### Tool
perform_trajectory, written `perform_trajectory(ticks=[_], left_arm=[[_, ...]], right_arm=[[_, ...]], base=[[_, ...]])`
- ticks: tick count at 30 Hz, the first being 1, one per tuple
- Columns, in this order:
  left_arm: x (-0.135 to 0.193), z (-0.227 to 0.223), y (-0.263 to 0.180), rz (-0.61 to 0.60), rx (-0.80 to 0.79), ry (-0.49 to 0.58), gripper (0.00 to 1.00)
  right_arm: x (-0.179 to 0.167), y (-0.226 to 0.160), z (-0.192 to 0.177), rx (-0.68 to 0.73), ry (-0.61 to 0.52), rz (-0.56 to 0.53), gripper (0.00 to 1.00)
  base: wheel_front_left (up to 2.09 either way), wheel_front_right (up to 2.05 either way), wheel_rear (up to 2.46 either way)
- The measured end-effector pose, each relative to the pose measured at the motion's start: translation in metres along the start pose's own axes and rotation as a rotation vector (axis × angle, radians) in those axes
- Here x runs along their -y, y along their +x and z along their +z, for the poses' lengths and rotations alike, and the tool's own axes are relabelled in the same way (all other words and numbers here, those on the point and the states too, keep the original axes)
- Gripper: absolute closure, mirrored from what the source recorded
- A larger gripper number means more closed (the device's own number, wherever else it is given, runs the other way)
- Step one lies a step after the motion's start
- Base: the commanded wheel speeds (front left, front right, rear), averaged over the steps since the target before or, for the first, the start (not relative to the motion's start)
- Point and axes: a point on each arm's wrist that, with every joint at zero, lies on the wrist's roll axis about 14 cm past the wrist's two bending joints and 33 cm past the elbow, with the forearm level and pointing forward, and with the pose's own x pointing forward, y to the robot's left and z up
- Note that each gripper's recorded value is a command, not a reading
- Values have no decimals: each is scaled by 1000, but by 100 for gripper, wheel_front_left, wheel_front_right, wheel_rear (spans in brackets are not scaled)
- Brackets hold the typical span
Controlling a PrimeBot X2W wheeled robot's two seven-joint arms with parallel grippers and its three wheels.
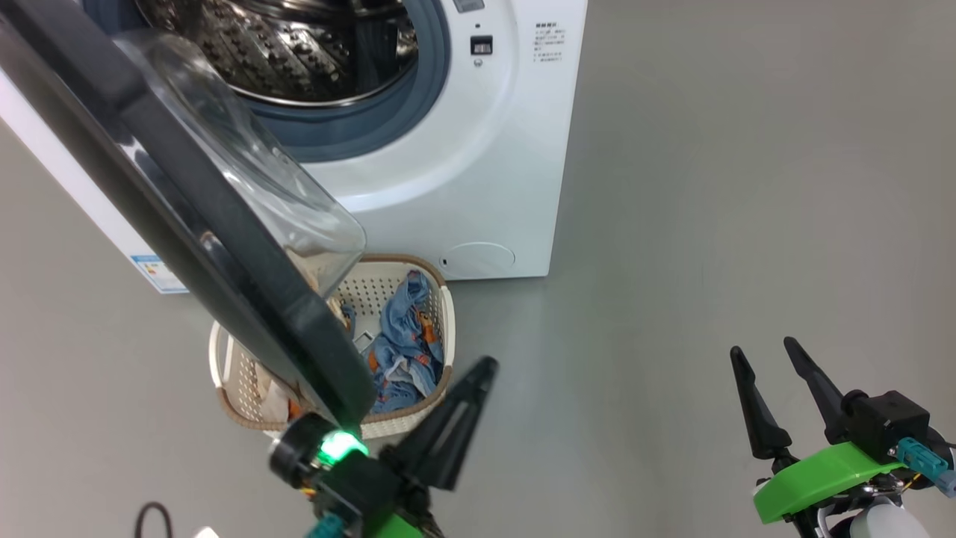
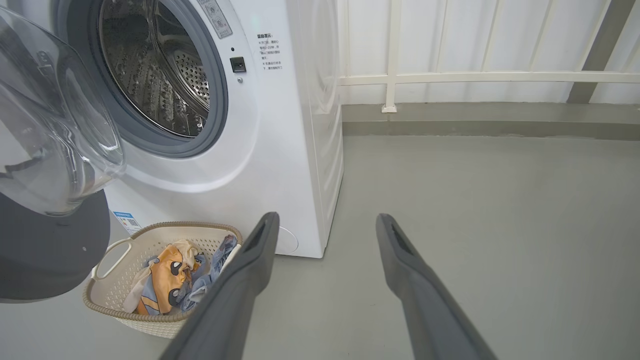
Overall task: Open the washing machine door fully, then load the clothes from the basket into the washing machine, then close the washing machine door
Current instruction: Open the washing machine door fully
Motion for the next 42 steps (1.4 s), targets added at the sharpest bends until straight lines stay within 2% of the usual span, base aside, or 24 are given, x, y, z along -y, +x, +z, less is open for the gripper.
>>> perform_trajectory(ticks=[6,18,29,42], left_arm=[[-30,-14,1,92,-41,18,100],[-56,-26,-5,181,-79,19,100],[-63,-28,-11,214,-93,16,100],[-64,-35,-5,217,-102,3,100]], right_arm=[[3,2,-7,-20,12,-7,0],[-1,9,-12,-31,15,8,0],[-8,12,-12,-32,21,25,0],[0,9,-19,-51,40,0,0]], base=[[0,0,0],[0,0,0],[0,0,0],[0,0,0]])
